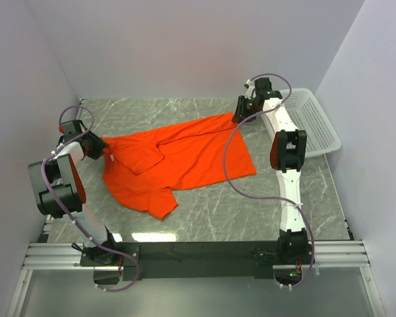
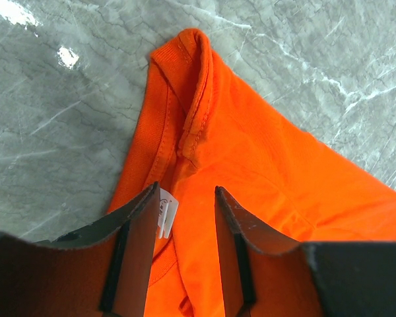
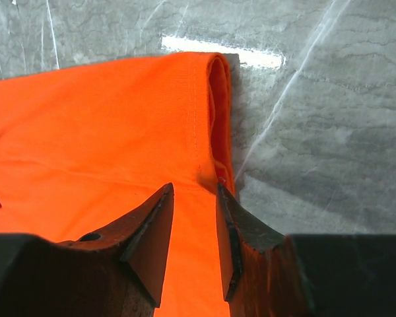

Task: Fold and stack the t-shirts
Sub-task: Fold the tshirt

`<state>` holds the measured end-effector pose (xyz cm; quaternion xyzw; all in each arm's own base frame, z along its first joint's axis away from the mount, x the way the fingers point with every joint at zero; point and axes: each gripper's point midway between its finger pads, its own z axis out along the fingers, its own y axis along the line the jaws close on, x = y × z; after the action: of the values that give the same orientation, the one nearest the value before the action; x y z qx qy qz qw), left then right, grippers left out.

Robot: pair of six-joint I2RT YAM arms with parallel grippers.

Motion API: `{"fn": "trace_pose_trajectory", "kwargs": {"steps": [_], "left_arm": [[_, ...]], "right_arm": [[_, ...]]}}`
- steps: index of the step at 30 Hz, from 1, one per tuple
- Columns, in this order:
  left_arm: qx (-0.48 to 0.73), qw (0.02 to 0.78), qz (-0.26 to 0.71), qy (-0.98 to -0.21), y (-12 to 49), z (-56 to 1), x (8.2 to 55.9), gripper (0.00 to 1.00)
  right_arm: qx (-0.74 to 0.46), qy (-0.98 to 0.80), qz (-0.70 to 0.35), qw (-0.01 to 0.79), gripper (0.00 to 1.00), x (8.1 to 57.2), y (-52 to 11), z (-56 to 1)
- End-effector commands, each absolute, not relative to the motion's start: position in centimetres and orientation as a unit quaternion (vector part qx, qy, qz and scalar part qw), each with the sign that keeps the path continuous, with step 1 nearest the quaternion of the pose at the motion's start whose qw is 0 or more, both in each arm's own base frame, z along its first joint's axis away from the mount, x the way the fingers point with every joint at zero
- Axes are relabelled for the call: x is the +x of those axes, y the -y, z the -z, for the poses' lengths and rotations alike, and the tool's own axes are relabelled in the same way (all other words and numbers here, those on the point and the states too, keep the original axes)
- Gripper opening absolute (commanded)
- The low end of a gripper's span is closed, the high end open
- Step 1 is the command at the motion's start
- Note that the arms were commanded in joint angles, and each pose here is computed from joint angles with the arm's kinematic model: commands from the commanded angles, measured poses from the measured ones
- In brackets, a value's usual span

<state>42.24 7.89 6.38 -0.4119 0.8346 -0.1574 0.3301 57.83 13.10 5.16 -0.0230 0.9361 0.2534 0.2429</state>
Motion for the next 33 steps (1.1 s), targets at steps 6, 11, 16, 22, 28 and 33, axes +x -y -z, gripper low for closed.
{"fn": "trace_pose_trajectory", "kwargs": {"steps": [6, 11, 16, 22, 28, 33], "left_arm": [[-0.394, 0.356, 0.168, -0.831, -8.0, -8.3, 43.4, 0.44], [-0.394, 0.356, 0.168, -0.830, -8.0, -8.4, 43.4, 0.44], [-0.394, 0.356, 0.166, -0.831, -8.1, -8.4, 43.2, 0.44], [-0.392, 0.360, 0.167, -0.830, -8.1, -8.7, 43.4, 0.44], [-0.380, 0.399, 0.161, -0.819, -8.7, -11.9, 43.5, 0.45], [-0.382, 0.402, 0.158, -0.817, -8.9, -12.7, 43.2, 0.45]], "right_arm": [[0.005, -0.935, -0.264, 0.237, 0.38, 58.4, -12.1, -4.4], [0.008, -0.935, -0.265, 0.236, 0.36, 58.5, -11.9, -4.3], [0.010, -0.932, -0.275, 0.235, 0.20, 58.5, -11.9, -4.5], [0.000, -0.928, -0.290, 0.235, 0.00, 58.3, -12.3, -4.8], [-0.021, -0.926, -0.267, 0.268, 0.00, 58.0, -11.6, -7.6], [-0.024, -0.933, -0.222, 0.281, 0.00, 57.6, -10.2, -8.6]]}}
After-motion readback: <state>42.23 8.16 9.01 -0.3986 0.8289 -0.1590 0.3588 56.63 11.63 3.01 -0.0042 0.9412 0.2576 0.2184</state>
